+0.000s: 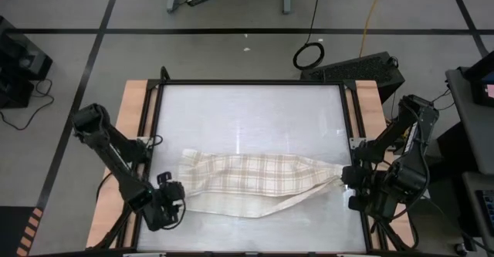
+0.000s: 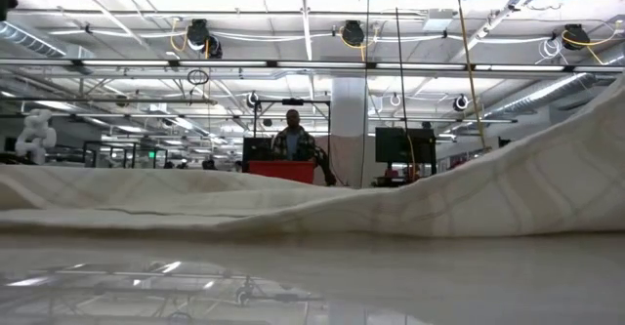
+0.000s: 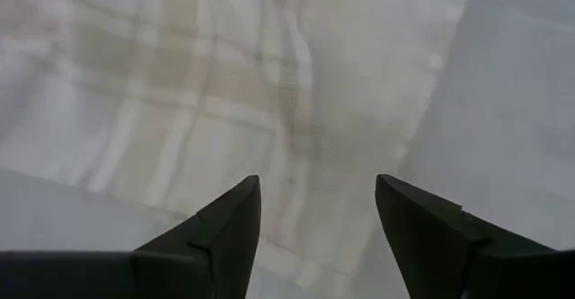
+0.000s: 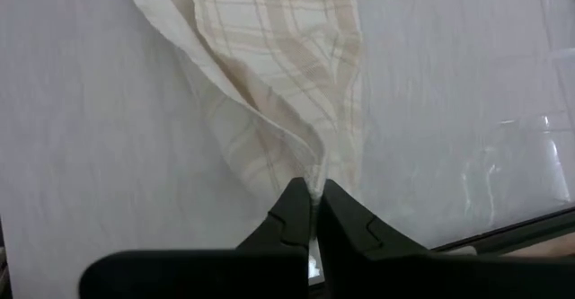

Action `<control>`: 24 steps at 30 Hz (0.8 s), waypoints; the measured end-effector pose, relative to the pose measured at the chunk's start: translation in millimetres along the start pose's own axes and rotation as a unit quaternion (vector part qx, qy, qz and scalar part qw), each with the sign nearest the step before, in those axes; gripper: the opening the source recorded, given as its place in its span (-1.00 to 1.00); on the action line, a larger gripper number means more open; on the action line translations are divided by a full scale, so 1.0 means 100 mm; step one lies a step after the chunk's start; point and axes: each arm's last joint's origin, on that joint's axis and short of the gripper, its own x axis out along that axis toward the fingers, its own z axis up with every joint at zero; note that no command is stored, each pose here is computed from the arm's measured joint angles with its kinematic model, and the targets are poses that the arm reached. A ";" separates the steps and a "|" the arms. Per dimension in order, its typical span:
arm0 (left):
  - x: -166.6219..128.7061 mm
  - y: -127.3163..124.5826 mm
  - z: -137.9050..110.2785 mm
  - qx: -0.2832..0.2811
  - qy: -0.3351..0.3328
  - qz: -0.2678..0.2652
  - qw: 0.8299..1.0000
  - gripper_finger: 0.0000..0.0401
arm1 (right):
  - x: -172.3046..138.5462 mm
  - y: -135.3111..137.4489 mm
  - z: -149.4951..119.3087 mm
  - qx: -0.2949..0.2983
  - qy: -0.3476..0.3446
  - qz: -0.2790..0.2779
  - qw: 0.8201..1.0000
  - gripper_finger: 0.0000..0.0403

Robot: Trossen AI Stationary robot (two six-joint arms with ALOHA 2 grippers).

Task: Roll towel
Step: Roll the white-brown patterned towel

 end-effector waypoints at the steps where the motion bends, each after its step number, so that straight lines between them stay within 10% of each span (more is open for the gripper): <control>1: 0.03 -0.02 -0.02 0.004 -0.013 0.007 1.000 0.13 | 0.00 0.00 0.00 0.000 0.000 0.000 1.000 -1.00; 9: 0.36 -0.11 -0.12 0.016 -0.013 0.068 0.997 0.07 | 0.00 0.00 0.00 0.002 -0.001 0.000 1.000 -1.00; 18: 0.33 -0.11 -0.12 0.004 -0.010 0.059 0.998 -0.64 | 0.00 0.00 0.00 0.002 0.001 0.000 1.000 -1.00; 24: 0.24 -0.10 -0.10 -0.007 0.001 0.035 0.999 -0.52 | 0.00 0.00 0.00 0.001 0.001 0.000 1.000 -1.00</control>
